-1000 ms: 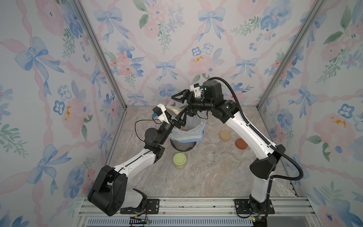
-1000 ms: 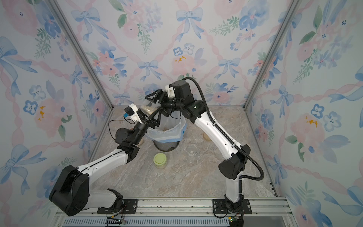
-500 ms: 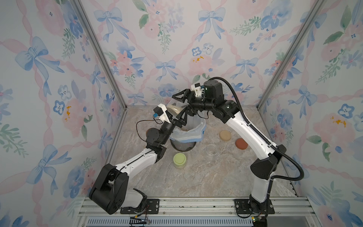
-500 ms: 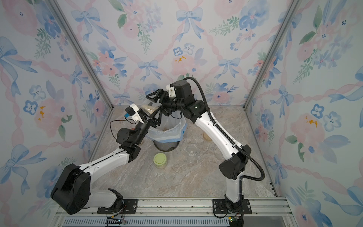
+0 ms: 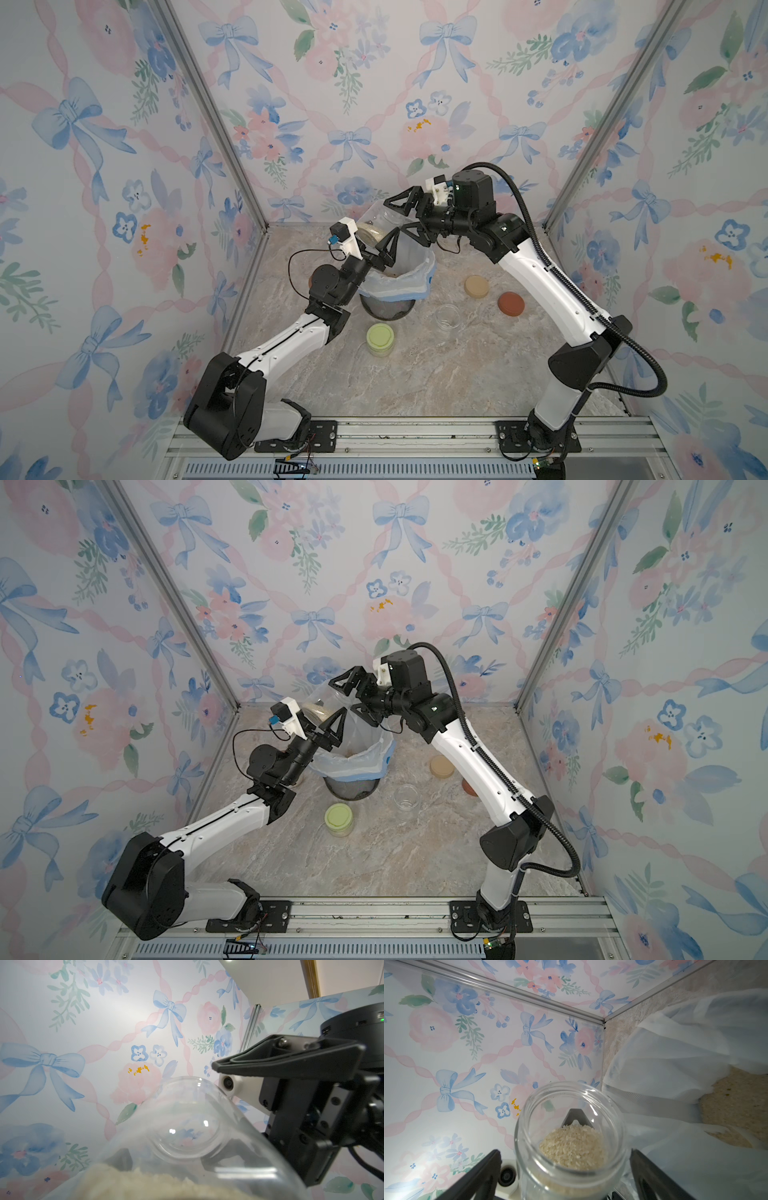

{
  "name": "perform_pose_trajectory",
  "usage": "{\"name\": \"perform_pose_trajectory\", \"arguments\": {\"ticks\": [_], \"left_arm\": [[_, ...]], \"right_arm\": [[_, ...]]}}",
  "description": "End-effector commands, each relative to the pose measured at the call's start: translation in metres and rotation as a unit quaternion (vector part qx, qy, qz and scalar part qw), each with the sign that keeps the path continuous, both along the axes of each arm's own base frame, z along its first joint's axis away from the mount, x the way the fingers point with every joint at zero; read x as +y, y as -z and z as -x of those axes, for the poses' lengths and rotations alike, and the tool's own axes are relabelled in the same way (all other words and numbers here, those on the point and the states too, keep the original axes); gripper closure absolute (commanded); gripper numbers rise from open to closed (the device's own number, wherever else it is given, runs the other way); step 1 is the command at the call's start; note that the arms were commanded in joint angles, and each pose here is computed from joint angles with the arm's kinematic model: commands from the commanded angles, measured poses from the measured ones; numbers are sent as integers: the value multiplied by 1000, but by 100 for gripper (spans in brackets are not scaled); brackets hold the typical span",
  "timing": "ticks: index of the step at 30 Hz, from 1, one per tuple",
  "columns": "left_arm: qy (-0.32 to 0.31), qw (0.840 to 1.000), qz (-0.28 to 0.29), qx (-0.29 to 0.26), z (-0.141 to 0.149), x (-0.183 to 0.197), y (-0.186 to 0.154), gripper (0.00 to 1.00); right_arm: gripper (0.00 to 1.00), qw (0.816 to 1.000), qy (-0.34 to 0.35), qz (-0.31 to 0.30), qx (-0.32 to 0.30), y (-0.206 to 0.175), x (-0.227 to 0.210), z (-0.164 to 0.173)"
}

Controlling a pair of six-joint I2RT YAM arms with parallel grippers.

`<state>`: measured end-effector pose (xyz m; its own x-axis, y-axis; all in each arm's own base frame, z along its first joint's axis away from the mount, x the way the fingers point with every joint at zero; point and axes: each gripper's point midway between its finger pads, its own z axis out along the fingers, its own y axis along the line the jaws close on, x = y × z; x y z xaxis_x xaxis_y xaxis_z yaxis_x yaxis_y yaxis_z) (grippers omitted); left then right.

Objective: Empty moldy rice from jars
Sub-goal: Pour the moldy rice from the jar into the trash bin.

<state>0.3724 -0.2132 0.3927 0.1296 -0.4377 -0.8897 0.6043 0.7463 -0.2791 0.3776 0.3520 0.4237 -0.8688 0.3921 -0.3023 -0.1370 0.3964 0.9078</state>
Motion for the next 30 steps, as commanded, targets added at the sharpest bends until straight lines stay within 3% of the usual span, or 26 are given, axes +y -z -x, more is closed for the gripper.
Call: {"name": "perform_pose_trajectory", "arguments": {"ticks": [1, 10, 20, 26, 30], "left_arm": [[-16, 999, -14, -39, 9, 11, -48, 100], [-28, 991, -97, 85, -5, 21, -21, 100], [-3, 957, -168, 236, -9, 14, -3, 100], [15, 922, -214, 323, -9, 4, 5, 100], [24, 886, -245, 392, -12, -1, 15, 100]], "right_arm": [[3, 999, 13, 30, -15, 0, -21, 2], [3, 991, 34, 117, -58, 2, -66, 0], [3, 983, 47, 157, -77, 7, -94, -7], [3, 983, 52, 161, -76, 12, -102, -11], [3, 983, 51, 162, -71, 18, -103, -12]]}}
